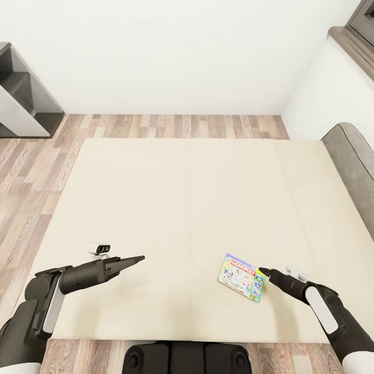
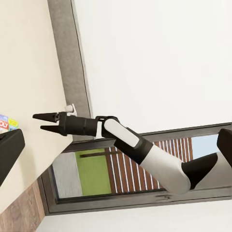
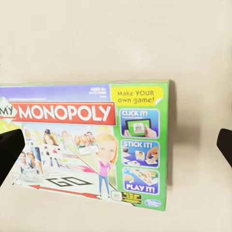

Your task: Put all the toys in the child's room - the three board games (two on the bed and one on the table), the two jigsaw puzzles on the table, and the tennis ball on the table - inside the toy box on the table in the child's room.

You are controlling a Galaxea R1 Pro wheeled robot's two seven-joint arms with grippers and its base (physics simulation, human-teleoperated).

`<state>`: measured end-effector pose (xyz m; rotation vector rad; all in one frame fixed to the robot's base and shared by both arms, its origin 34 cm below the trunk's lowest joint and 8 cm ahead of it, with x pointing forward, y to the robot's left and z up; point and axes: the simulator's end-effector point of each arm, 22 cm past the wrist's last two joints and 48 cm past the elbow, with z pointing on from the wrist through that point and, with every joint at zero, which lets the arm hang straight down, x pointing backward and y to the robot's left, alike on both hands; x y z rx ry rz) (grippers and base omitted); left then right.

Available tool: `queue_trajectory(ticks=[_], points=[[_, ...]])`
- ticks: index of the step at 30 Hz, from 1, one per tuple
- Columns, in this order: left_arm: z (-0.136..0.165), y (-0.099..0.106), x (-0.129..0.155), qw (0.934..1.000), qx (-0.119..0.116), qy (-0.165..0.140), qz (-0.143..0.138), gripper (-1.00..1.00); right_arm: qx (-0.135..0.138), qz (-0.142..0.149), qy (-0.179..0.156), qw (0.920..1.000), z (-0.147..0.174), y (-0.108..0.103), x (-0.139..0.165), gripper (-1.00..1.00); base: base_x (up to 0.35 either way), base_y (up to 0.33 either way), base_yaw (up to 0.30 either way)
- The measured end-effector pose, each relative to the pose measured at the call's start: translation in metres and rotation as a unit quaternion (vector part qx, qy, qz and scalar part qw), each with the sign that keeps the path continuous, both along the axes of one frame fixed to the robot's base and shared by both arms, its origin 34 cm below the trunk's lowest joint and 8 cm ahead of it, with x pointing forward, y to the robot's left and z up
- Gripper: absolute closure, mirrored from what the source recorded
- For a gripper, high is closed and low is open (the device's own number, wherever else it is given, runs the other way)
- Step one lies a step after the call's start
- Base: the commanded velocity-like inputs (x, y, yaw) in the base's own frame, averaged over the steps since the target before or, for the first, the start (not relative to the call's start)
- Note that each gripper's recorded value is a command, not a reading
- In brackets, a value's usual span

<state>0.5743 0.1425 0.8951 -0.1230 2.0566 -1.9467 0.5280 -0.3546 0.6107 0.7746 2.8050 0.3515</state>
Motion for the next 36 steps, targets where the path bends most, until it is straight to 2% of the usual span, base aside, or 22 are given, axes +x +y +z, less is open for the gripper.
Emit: queue_trajectory(ticks=[7, 14, 19, 22, 30, 36], points=[[-0.001, -0.001, 0.0, 1.0, 0.001, 0.0, 0.0, -1.0, 0.008, 0.002, -0.006, 0.9999, 0.002, 0.003, 0.003, -1.0, 0.0, 0.0, 0.0], [0.0, 0.0, 0.0, 1.0, 0.001, 0.0, 0.0, -1.0, 0.044, 0.012, -0.025, 0.9986, 0.011, 0.021, 0.015, -1.0, 0.0, 0.0, 0.0], [-0.001, 0.001, 0.0, 1.0, 0.002, 0.0, 0.0, -1.0, 0.058, 0.015, -0.021, 0.998, 0.015, 0.027, 0.022, -1.0, 0.0, 0.0, 0.0], [-0.001, 0.001, 0.0, 1.0, 0.002, 0.001, 0.0, -1.0, 0.052, 0.014, -0.02, 0.9983, 0.016, 0.025, 0.026, -1.0, 0.0, 0.0, 0.0], [-0.003, -0.002, -0.001, 1.0, 0.005, 0.003, -0.002, -1.0, 0.015, 0.011, -0.013, 0.9997, 0.015, 0.016, 0.048, -1.0, 0.0, 0.0, 0.0], [-0.004, -0.002, -0.001, 1.0, 0.007, 0.004, -0.002, -1.0, 0.012, 0.012, -0.014, 0.9998, 0.016, 0.016, 0.052, -1.0, 0.0, 0.0, 0.0]])
